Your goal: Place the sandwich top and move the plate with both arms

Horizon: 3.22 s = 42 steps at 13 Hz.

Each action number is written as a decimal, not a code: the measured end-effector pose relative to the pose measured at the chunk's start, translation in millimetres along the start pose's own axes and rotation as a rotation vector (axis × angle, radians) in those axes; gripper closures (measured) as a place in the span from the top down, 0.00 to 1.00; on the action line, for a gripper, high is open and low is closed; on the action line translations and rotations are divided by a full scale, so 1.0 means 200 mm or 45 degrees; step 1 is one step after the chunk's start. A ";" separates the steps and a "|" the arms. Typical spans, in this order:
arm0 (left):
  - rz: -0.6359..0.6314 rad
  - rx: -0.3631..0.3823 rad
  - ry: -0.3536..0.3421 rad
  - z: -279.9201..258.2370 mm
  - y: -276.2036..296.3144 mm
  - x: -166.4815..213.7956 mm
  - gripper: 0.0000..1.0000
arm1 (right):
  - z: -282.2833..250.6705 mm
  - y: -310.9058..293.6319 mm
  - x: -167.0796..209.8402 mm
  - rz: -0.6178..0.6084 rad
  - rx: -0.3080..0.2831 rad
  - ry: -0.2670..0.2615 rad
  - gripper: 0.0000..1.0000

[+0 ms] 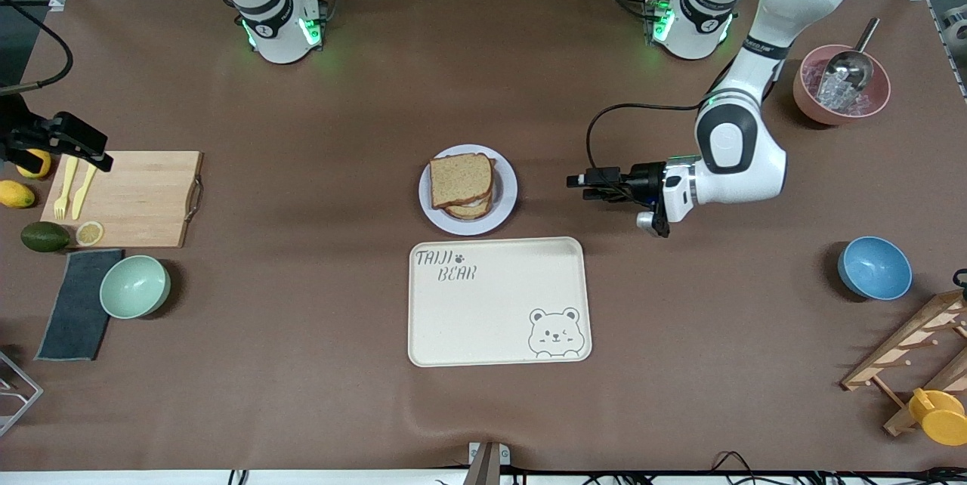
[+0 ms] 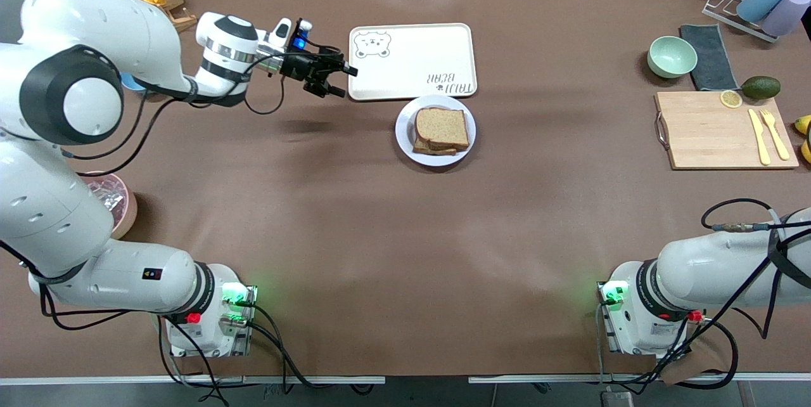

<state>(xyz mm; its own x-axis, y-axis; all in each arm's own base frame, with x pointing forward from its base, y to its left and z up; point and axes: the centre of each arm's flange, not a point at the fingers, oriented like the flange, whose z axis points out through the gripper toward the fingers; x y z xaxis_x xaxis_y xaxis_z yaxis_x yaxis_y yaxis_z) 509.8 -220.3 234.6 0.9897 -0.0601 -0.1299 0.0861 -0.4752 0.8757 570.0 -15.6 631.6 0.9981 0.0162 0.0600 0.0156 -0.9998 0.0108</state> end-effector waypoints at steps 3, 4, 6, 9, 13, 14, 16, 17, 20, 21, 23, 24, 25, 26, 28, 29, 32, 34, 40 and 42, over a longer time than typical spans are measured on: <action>0.009 0.012 0.040 0.14 0.02 -0.04 0.96 | 0.00 0.00 0.00 0.020 0.000 -0.003 1.00; 0.017 -0.007 0.052 0.17 0.00 -0.05 0.96 | 0.00 0.00 0.00 0.022 0.000 -0.004 1.00; 0.038 -0.062 0.087 0.26 -0.12 -0.08 0.94 | 0.01 0.00 0.00 0.024 0.000 -0.007 1.00; 0.027 -0.114 0.116 0.41 -0.26 -0.13 0.89 | 0.02 0.00 -0.01 0.029 0.001 -0.025 1.00; 0.025 -0.101 0.144 0.55 -0.27 -0.19 0.72 | 0.02 0.00 -0.01 0.036 0.001 -0.033 1.00; 0.030 -0.105 0.154 0.57 -0.29 -0.20 0.72 | 0.02 0.00 -0.01 0.037 0.001 -0.033 1.00; 0.027 -0.114 0.168 0.61 -0.34 -0.22 0.72 | 0.02 0.00 -0.01 0.039 0.001 -0.034 1.00; 0.029 -0.118 0.170 0.64 -0.35 -0.22 0.71 | 0.03 0.01 -0.01 0.040 0.001 -0.035 1.00; 0.044 -0.128 0.189 0.68 -0.40 -0.21 0.69 | 0.03 0.01 -0.01 0.043 0.001 -0.036 1.00; 0.053 -0.128 0.194 0.69 -0.41 -0.21 0.63 | 0.03 0.01 -0.01 0.043 0.001 -0.036 1.00; 0.053 -0.128 0.199 0.71 -0.44 -0.23 0.56 | 0.03 0.01 -0.01 0.043 0.001 -0.037 1.00; 0.049 -0.133 0.205 0.72 -0.45 -0.23 0.56 | 0.03 0.01 -0.01 0.043 0.001 -0.038 1.00; 0.044 -0.140 0.209 0.73 -0.44 -0.23 0.54 | 0.03 0.01 -0.01 0.043 0.001 -0.038 1.00; 0.040 -0.149 0.209 0.75 -0.43 -0.24 0.53 | 0.03 0.01 -0.01 0.043 0.001 -0.038 1.00; 0.043 -0.156 0.205 0.77 -0.41 -0.25 0.50 | 0.03 0.01 -0.01 0.043 0.001 -0.039 1.00; 0.053 -0.156 0.204 0.77 -0.41 -0.26 0.48 | 0.03 0.01 -0.01 0.043 0.001 -0.040 1.00; 0.080 -0.173 0.192 0.80 -0.41 -0.27 0.37 | 0.04 0.01 0.00 0.043 0.001 -0.042 1.00; 0.092 -0.190 0.187 0.81 -0.41 -0.28 0.30 | 0.04 0.01 0.00 0.043 0.001 -0.044 1.00; 0.200 -0.265 0.217 0.85 -0.39 -0.29 0.04 | 0.05 0.01 0.00 0.043 0.001 -0.050 1.00; 0.226 -0.331 0.247 0.87 -0.37 -0.29 0.04 | 0.05 0.01 0.00 0.043 0.001 -0.050 1.00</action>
<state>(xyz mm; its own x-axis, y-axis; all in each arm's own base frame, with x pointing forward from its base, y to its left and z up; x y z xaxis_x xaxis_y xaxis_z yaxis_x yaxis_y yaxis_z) 425.3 -334.9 97.3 0.9929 0.0577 0.1038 -0.0878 -0.2321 0.9687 571.2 -17.9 620.7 0.9996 -0.0183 0.0209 -0.0185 -0.9998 0.0086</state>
